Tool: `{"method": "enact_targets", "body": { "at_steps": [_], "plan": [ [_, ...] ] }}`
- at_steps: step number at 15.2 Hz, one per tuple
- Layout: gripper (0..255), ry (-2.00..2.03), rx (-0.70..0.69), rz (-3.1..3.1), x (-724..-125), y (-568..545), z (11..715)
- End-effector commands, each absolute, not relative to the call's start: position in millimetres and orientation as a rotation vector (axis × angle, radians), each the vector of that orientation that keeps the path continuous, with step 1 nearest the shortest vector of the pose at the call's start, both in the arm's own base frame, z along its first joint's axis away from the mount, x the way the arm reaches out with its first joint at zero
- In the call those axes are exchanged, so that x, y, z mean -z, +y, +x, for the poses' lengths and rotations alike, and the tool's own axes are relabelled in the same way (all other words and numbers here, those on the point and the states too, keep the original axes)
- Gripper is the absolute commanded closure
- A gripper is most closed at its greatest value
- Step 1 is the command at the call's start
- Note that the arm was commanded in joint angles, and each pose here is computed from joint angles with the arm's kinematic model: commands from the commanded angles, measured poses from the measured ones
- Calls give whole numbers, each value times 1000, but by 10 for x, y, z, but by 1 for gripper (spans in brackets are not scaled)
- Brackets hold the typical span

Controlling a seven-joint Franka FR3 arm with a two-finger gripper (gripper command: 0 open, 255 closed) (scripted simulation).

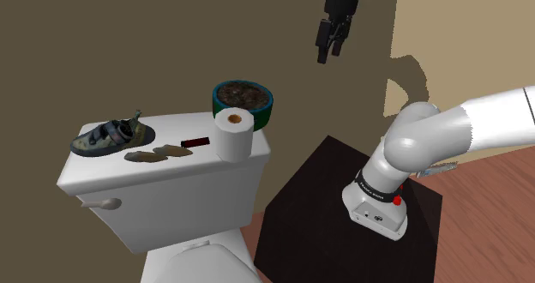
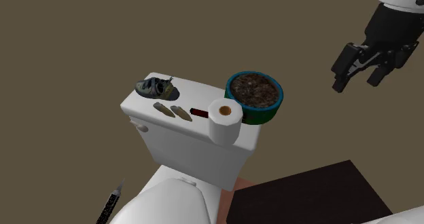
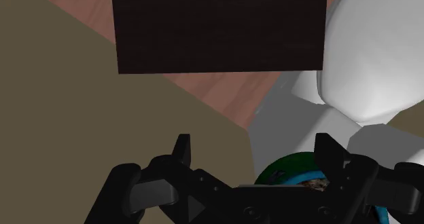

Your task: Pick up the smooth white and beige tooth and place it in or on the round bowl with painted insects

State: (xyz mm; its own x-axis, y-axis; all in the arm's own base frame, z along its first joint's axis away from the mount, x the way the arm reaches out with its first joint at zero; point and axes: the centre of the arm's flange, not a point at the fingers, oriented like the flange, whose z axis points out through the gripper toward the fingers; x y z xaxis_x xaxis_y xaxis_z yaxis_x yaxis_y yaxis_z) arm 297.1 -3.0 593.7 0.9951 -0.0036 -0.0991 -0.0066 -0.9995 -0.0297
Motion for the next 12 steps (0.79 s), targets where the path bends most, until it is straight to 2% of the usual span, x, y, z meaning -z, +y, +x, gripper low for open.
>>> {"method": "enact_targets", "body": {
  "at_steps": [1, 12],
  "plan": [
    [0, 8, -154, -3108, -5937, -30, 2971],
    [0, -247, -36, -3075, -5285, 926, 3688]
  ]
}}
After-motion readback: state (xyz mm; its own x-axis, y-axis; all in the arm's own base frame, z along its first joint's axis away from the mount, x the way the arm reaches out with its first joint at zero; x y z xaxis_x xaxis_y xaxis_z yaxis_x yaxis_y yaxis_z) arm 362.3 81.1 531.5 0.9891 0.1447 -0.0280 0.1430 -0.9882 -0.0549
